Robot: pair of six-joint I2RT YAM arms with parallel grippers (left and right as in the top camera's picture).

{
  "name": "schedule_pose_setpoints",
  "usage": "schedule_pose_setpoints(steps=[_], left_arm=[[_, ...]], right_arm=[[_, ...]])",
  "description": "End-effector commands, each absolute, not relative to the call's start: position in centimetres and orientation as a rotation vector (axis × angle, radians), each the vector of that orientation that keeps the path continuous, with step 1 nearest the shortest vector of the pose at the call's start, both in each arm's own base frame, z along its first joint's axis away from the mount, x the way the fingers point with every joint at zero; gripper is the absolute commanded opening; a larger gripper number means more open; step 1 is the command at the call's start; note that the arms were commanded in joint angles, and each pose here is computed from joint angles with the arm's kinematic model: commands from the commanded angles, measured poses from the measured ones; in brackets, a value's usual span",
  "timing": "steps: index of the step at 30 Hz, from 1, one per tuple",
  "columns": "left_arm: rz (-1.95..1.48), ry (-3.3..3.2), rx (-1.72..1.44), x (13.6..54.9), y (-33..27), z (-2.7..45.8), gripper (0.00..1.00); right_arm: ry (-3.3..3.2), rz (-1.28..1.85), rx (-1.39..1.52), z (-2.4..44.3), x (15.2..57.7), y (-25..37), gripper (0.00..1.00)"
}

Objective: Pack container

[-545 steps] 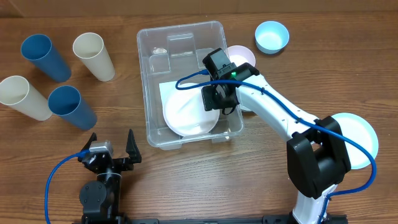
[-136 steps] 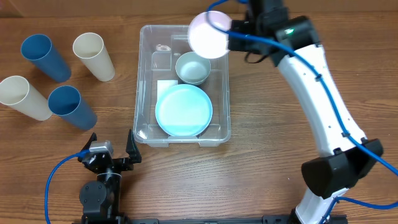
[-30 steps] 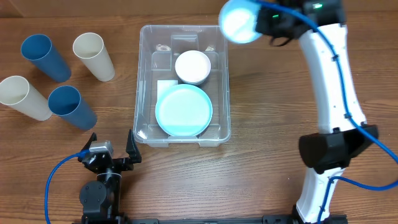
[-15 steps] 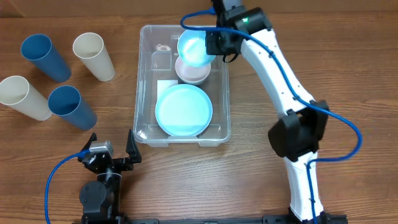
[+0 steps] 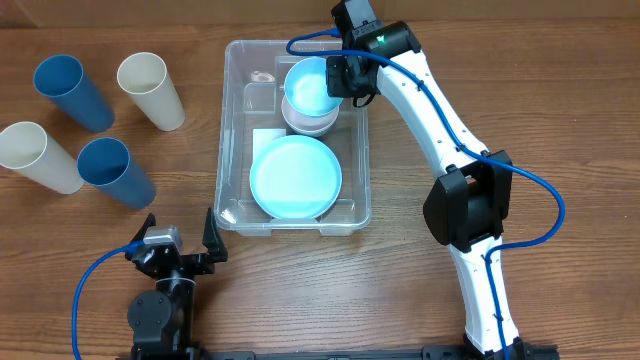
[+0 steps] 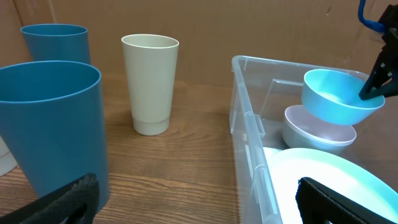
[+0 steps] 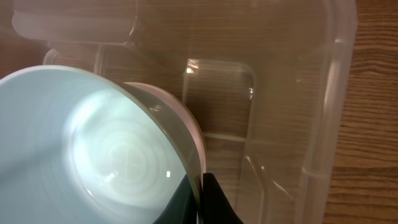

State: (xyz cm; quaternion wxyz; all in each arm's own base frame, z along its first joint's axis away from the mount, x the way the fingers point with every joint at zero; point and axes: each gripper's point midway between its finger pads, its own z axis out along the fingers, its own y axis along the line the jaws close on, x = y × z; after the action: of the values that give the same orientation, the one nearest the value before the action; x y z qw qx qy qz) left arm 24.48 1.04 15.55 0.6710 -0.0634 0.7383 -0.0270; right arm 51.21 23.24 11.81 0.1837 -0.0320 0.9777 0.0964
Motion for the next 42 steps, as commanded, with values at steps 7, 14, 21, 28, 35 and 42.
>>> schedule_pose_setpoints(steps=[7, 14, 21, 28, 35, 42], left_arm=[[-0.054, 1.66, -0.126, 24.5, 1.0, 15.6, 1.0], [-0.054, 1.66, -0.126, 24.5, 1.0, 15.6, 1.0], [-0.055, 1.66, -0.126, 24.5, 1.0, 15.6, 1.0], [-0.054, 1.66, -0.126, 24.5, 1.0, 15.6, 1.0], [-0.054, 1.66, -0.126, 24.5, 1.0, 15.6, 1.0], [-0.054, 1.66, -0.126, 24.5, 1.0, 15.6, 1.0]], right_arm=[[2.775, 0.294, -0.139, 10.6, 50.7, 24.9, 0.04], [2.776, 0.293, -0.138, 10.6, 50.7, 24.9, 0.04], [2.772, 0.312, -0.163, 10.7, 50.7, 25.1, 0.44], [2.705, 0.293, -0.146, 18.4, 49.4, 23.4, 0.41], [2.495, 0.137, 0.262, 30.8, 49.3, 7.9, 0.75], [2.513, 0.0, 0.727, 28.8, 47.3, -7.5, 1.0]])
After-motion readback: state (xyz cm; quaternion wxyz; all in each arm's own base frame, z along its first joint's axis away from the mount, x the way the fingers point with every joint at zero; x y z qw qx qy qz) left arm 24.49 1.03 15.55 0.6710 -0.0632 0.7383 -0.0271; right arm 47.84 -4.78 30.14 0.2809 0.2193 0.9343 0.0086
